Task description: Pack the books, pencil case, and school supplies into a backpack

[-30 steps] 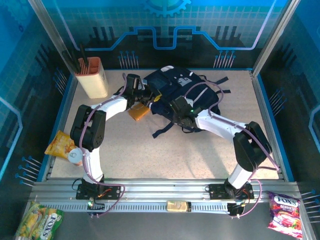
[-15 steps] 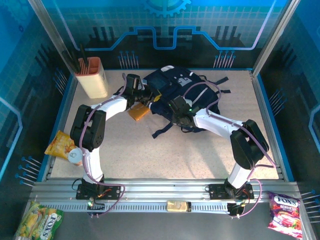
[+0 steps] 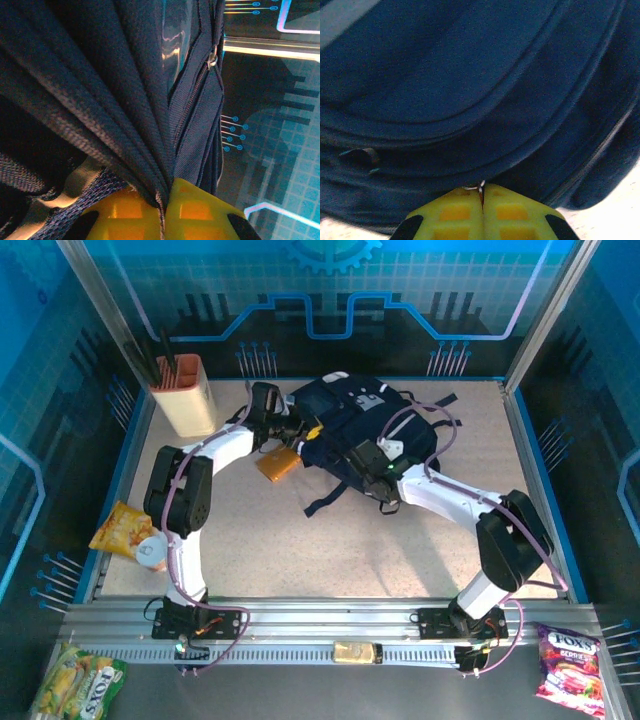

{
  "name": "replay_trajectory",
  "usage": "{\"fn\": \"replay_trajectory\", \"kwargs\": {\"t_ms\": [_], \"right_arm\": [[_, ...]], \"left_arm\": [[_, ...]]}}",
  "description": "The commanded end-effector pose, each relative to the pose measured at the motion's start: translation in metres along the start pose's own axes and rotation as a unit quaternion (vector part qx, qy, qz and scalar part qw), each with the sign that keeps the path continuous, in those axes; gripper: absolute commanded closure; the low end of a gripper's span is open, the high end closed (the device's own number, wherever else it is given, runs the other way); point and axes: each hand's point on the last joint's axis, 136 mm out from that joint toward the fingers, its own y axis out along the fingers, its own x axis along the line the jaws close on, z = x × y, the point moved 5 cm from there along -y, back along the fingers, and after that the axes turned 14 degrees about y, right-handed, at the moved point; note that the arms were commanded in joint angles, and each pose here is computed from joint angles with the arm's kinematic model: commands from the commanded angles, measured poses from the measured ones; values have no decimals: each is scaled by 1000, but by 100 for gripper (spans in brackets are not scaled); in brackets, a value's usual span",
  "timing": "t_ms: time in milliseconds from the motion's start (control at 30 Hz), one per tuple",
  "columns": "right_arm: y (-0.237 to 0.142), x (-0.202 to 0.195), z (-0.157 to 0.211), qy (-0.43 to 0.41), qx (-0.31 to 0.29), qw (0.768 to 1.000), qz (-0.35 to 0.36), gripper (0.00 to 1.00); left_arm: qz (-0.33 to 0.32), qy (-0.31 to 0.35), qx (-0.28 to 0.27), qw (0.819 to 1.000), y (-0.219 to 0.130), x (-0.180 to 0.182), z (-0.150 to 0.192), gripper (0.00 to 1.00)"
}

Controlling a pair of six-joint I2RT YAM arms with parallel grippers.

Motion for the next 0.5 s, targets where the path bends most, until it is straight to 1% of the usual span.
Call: {"fn": "replay_trajectory", "kwargs": {"t_ms": [0, 67, 100, 200, 233, 367, 467], "right_arm": [[1, -27, -20, -54, -41, 996, 56, 100], [0, -8, -27, -86, -45, 995, 18, 100], [-1, 0, -29, -99, -48, 994, 6, 100], [-7, 36, -34, -150, -51, 986, -49, 100], [-10, 48, -33, -163, -53, 983, -67, 100], [-22, 91, -24, -199, -44, 968, -149, 100], [-29, 115, -15, -208, -27, 957, -202, 100]], "left_arm": [[-1, 58, -27, 998, -17, -8, -28, 98], [-8, 62, -36, 997, -22, -3, -30, 85], [-9, 63, -41, 997, -25, -1, -31, 80], [-9, 61, -59, 996, -38, 5, -31, 63], [-7, 61, -65, 996, -43, 6, -30, 58], [-11, 52, -79, 995, -60, 11, -18, 50], [-26, 42, -88, 995, -74, 17, -4, 47]]}}
